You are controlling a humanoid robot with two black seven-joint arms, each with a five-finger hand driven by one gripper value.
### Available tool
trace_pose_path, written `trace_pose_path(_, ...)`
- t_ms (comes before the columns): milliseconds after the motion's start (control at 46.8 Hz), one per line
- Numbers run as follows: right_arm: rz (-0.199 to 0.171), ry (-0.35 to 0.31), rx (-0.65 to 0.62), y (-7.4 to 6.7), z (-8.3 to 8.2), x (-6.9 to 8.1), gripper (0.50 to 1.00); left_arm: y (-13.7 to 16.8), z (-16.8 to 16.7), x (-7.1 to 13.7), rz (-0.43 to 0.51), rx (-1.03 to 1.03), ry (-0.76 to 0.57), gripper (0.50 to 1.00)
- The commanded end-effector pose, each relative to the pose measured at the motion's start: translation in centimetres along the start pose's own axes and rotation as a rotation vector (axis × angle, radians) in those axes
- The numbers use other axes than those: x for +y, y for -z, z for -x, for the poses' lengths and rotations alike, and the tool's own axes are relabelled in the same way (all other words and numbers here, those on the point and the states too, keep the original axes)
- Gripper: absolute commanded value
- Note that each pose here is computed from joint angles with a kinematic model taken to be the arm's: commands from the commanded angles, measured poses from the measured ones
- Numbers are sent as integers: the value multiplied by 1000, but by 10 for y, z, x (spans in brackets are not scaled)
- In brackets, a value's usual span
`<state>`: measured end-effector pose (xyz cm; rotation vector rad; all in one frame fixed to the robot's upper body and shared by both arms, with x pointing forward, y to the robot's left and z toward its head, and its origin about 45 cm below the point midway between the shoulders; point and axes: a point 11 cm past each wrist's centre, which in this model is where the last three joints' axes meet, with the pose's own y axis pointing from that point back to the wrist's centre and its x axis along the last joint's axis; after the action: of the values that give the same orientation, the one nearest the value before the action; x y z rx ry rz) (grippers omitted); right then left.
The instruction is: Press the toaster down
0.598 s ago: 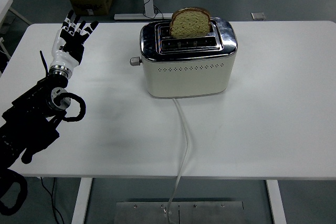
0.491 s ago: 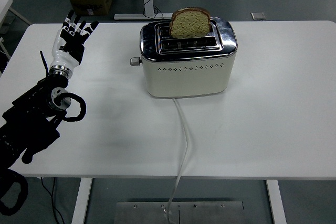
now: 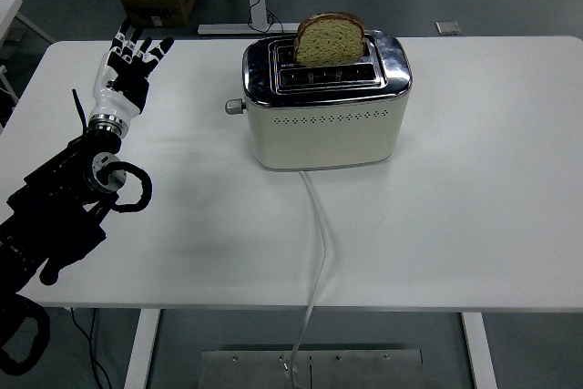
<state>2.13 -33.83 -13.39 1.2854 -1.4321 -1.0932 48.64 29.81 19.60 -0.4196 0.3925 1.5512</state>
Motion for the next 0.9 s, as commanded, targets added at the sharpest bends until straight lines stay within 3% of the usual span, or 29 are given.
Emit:
trace_pose_path(0,0,0,1,0,0,0,1000,0,1,1,-11,-52,24,1000)
trace_pose_path(534,0,0,-1,0,0,0,1000,20,-5,14,-133,-434,184,1000)
trace_pose_path(876,0,0,-1,0,0,0,998,-17,-9,30,-149,-570,334,1000)
